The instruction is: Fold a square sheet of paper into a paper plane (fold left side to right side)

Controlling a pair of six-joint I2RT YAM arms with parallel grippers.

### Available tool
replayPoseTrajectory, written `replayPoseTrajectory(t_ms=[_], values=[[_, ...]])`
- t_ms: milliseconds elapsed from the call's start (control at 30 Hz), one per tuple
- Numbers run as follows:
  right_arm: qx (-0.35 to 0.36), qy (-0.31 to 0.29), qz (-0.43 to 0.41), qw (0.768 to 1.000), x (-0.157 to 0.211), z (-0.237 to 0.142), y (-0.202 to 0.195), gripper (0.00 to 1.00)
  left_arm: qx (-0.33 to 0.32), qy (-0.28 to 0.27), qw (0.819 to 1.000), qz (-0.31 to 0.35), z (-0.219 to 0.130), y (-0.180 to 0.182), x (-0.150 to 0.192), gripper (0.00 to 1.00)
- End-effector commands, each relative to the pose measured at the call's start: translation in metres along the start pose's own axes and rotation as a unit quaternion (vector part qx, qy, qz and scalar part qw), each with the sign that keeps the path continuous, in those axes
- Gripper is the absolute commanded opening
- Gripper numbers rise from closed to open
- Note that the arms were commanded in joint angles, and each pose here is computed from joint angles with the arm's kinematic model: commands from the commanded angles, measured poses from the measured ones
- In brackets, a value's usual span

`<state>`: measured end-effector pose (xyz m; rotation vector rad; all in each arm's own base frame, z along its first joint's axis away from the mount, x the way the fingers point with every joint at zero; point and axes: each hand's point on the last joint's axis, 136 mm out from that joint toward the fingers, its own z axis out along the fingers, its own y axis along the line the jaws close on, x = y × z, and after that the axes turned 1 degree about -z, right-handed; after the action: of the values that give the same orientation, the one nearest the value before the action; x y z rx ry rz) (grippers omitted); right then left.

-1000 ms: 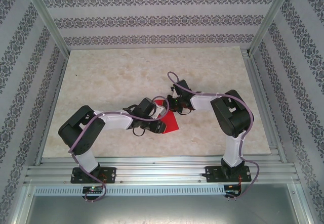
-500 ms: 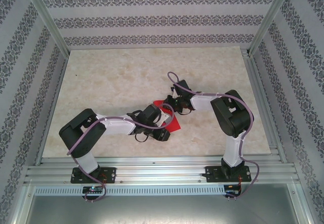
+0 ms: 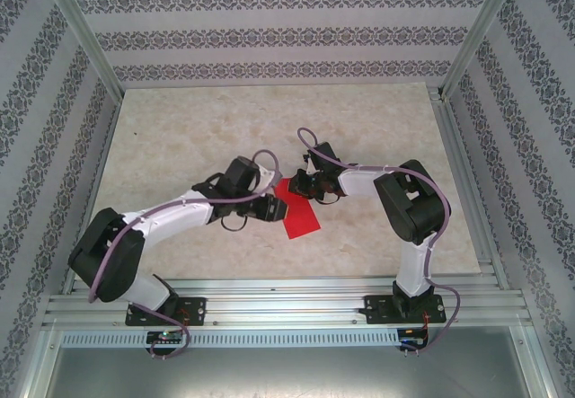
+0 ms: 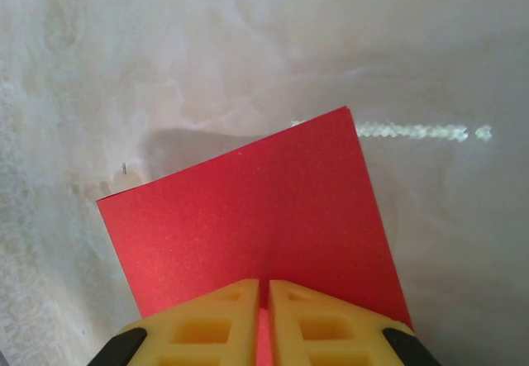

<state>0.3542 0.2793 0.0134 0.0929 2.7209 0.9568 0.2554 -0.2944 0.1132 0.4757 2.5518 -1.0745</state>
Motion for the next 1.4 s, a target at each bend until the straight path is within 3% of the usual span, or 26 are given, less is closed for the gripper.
replayPoseTrajectory(t_ms=[0, 433, 667, 800, 967, 1133, 1367], values=[[0.064, 0.01, 0.017, 0.998, 0.013, 0.006, -0.042, 0.13, -0.001, 0.008, 1.0, -0.029, 0.002, 0.012, -0.015, 0.34], [0.064, 0.016, 0.017, 0.998, 0.016, 0.008, -0.042, 0.13, 0.045, 0.024, 0.996, -0.077, 0.064, 0.034, -0.028, 0.32], [0.057, 0.009, 0.008, 0.998, 0.011, 0.003, -0.035, 0.13, 0.002, 0.05, 0.995, -0.091, 0.077, 0.061, -0.007, 0.31], [0.042, -0.015, -0.008, 0.999, -0.005, -0.015, -0.018, 0.15, -0.011, 0.064, 0.993, -0.099, 0.081, 0.07, 0.004, 0.31], [0.034, -0.056, -0.036, 0.997, -0.018, -0.058, 0.005, 0.25, -0.021, 0.073, 0.992, -0.1, 0.084, 0.075, 0.014, 0.3], [0.034, -0.058, -0.038, 0.997, 0.008, -0.085, 0.005, 0.2, -0.023, 0.072, 0.992, -0.101, 0.086, 0.075, 0.016, 0.3], [-0.001, -0.036, -0.014, 0.999, 0.071, -0.08, 0.011, 0.14, -0.029, 0.074, 0.992, -0.099, 0.087, 0.075, 0.016, 0.3]])
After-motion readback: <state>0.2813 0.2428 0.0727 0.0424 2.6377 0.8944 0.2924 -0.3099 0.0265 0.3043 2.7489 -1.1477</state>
